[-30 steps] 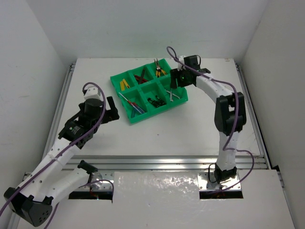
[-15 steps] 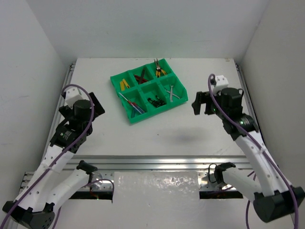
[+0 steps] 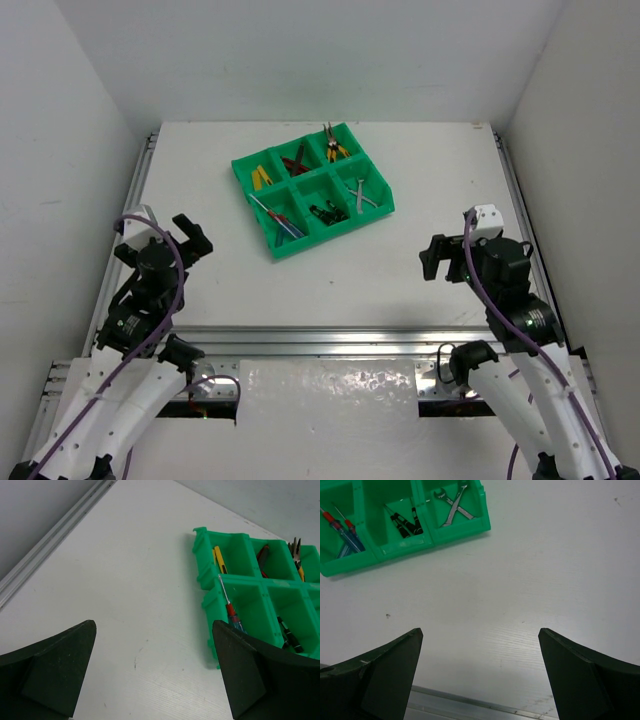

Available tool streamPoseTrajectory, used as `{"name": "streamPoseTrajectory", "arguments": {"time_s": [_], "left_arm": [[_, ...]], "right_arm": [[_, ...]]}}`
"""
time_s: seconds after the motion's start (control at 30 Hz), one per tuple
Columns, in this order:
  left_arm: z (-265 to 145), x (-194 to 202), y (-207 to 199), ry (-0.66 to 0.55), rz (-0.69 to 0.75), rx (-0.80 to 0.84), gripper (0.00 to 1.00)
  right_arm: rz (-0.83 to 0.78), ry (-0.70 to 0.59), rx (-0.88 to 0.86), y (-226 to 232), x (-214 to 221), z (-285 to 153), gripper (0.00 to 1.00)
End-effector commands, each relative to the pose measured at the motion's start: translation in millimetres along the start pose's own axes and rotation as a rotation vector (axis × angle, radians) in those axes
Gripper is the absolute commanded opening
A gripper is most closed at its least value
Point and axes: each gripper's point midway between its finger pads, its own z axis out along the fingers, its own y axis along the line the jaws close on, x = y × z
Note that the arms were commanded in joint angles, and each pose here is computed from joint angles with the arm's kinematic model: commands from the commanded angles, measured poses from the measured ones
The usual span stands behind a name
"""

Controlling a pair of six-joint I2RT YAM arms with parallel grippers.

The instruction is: Sort the tools into containers

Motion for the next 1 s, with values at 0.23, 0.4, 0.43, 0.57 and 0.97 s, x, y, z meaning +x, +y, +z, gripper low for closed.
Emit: {"name": "streamPoseTrajectory", "arguments": {"time_s": [0.23, 0.4, 0.43, 0.57, 0.97], "left_arm": [[0.1, -11.2, -11.3, -0.041, -0.023, 0.06, 1.0], [-0.9, -11.9, -11.9, -0.055, -0.032, 0.073, 1.0], [-0.3, -10.3, -11.8, -0.053, -0.033, 0.072, 1.0], [1.4, -6.1, -12.1, -0.048, -0.046, 0.072, 1.0], [2.8, -3.0, -10.8, -0.036, -0.042, 0.06, 1.0]], "right_arm": [[0.013, -0.017, -0.012, 2.9, 1.5, 2.4, 0.99], [0.013, -0.01, -0.025, 5.1, 3.3, 3.9, 0.99], [0.012, -0.009, -0.031, 6.3, 3.3, 4.1, 0.99], [0.014, 0.006, -0.052, 10.1, 6.3, 6.4, 0.99], [0.01, 0.028, -0.049, 10.0, 8.3, 12.0, 0.99]]}}
